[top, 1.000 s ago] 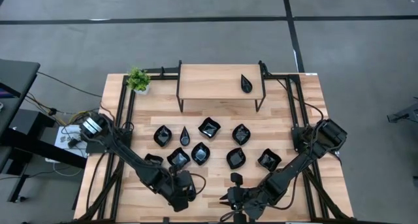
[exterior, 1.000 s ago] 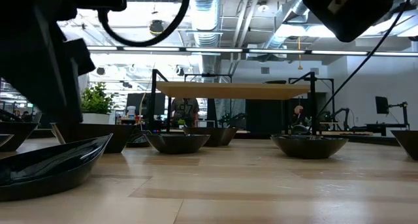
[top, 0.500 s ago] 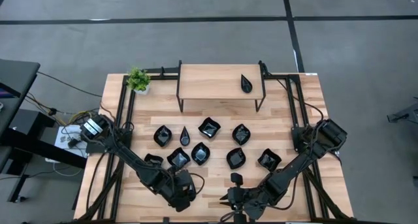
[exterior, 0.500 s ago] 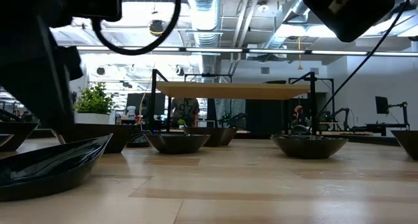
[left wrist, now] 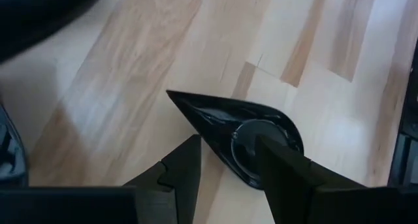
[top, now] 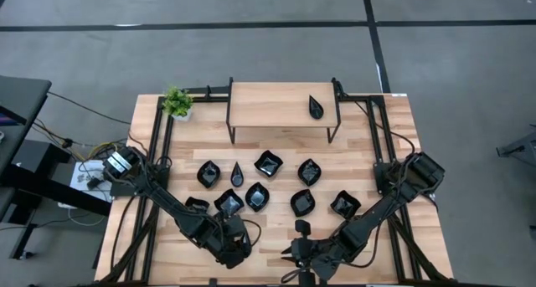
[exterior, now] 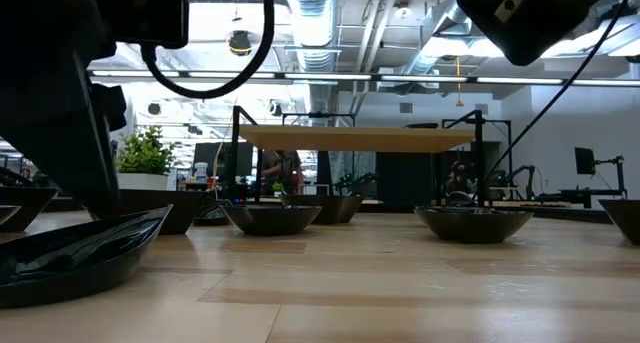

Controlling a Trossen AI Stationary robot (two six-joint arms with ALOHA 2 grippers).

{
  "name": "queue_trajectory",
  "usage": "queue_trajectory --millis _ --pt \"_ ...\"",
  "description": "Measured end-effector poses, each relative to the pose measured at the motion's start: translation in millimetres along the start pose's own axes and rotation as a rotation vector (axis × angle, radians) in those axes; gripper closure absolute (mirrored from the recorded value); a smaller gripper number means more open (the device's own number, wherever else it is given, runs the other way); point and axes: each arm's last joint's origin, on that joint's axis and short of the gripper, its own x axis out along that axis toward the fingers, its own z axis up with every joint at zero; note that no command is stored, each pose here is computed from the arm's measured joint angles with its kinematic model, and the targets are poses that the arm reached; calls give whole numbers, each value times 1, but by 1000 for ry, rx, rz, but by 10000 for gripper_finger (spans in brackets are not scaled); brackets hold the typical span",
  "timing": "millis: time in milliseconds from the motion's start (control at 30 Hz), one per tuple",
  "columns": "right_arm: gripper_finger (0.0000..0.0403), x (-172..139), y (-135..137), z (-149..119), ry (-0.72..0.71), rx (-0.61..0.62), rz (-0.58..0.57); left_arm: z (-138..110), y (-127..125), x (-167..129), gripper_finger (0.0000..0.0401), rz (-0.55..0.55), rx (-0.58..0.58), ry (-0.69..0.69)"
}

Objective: Pick & Place Mini shaped plates
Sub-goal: Stack the black drop shaped plate on top of the black drop shaped plate on the shelf

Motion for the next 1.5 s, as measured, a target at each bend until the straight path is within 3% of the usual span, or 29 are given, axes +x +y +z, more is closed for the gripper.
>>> queue_trajectory --millis 367,600,1500 --pt "350 3 -5 2 3 4 -17 0 2 1 256 -4 -5 2" --pt "350 3 -5 2 3 5 -17 -5 7 8 256 -65 -35 8" --pt "350 4 -7 3 3 17 -23 0 10 10 256 -61 5 -1"
